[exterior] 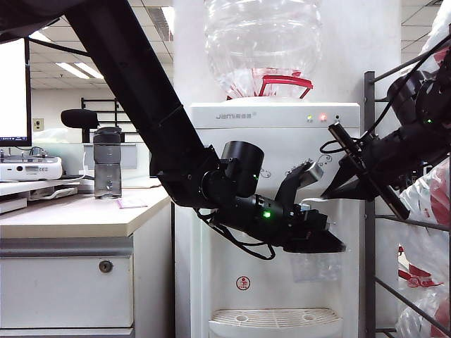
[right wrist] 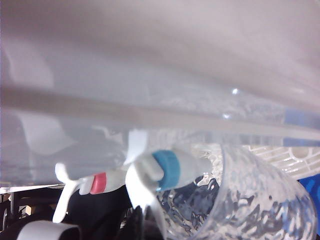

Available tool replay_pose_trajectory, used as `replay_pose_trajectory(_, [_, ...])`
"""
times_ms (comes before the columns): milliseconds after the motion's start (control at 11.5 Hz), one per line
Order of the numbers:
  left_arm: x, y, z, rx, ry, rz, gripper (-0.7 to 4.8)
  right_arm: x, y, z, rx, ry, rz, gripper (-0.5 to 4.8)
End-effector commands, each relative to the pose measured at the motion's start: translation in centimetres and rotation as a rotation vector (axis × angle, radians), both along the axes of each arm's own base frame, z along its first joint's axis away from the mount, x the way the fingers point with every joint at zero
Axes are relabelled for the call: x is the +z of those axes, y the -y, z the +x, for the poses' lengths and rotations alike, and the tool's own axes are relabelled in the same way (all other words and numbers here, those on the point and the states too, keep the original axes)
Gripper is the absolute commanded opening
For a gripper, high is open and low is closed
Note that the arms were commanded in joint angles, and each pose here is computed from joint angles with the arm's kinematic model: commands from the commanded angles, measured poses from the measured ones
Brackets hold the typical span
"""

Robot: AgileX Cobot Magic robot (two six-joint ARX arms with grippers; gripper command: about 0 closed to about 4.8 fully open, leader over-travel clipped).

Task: Pick up the plastic mug from the left desk, go to the cold water outlet of the water dispenser, press the vertical switch to get some water, then put the mug back on the desk.

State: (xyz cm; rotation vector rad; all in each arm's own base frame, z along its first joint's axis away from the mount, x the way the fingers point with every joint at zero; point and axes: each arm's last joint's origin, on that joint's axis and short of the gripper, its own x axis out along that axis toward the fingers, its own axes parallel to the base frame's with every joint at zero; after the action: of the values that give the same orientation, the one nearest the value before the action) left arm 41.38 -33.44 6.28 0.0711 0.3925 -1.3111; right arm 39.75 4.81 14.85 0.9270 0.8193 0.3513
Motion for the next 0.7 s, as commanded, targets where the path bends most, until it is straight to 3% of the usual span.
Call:
replay_pose_trajectory(87, [0.74,0.21,0.05,-0.011,0.034,-0.023,-0.06,-0.71,-0.55,0.2,0.004,-0.001,-0.014,-0.05])
replay_pose_trajectory(696, [0.74,0.19,0.06,-0.01,0.034,-0.023,-0.06,-1.45,-1.03,0.37,0.017,-0.045,-0.018,-0.05])
